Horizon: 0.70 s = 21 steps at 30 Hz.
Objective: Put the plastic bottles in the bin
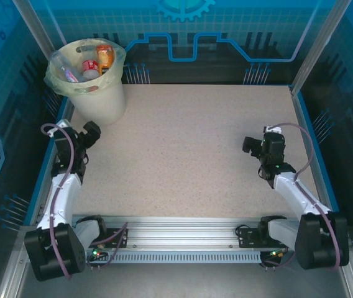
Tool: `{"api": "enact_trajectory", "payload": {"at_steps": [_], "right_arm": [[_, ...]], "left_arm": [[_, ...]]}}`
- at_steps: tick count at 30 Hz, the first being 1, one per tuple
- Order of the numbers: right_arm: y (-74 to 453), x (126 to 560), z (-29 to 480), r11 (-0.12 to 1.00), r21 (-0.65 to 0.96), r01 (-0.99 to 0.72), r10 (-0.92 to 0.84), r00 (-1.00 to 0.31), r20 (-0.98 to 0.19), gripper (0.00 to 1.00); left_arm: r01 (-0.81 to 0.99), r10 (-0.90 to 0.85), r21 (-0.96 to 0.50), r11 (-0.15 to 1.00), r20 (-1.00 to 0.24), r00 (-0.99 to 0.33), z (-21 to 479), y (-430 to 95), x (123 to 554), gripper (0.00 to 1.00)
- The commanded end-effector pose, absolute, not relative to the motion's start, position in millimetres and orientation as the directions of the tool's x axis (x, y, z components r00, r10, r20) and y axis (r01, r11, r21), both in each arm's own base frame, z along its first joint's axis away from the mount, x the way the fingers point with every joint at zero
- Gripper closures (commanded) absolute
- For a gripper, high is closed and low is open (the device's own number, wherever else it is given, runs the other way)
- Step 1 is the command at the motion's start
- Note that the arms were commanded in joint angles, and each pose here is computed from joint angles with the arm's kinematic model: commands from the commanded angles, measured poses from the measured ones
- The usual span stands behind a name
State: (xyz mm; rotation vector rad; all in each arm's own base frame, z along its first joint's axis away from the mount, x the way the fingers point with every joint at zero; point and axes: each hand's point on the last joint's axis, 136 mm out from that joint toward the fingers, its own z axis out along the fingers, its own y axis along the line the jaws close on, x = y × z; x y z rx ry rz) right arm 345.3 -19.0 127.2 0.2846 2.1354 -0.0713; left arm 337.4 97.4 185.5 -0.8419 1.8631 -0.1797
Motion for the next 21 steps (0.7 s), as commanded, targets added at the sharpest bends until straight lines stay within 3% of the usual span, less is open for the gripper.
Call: {"api": "enact_trajectory", "payload": {"at_steps": [1, 8, 15, 21], "right_arm": [[-11, 366, 133, 0.992, 0.023, 0.122, 0.078, -0.473, -0.877, 0.0], [-1, 388, 118, 0.999, -0.008, 0.042, 0.012, -0.45, -0.893, 0.0], [16, 392, 107, 0.998, -0.023, -0.06, -0.043, -0.353, -0.935, 0.0], [33, 394, 96, 0.989, -0.07, -0.126, -0.111, -0.356, -0.928, 0.0]], "left_arm": [[-0.445, -0.58, -0.46, 0.768, -0.794, -0.182, 177, 102, 344, 0.01], [-0.427, -0.526, -0.386, 0.818, -0.803, -0.28, 131, 92, 348, 0.01], [-0.192, -0.325, -0.277, 0.942, -0.894, -0.309, 120, 44, 366, 0.01], [-0.056, -0.221, -0.214, 0.975, -0.932, -0.288, 123, 17, 376, 0.01]]}}
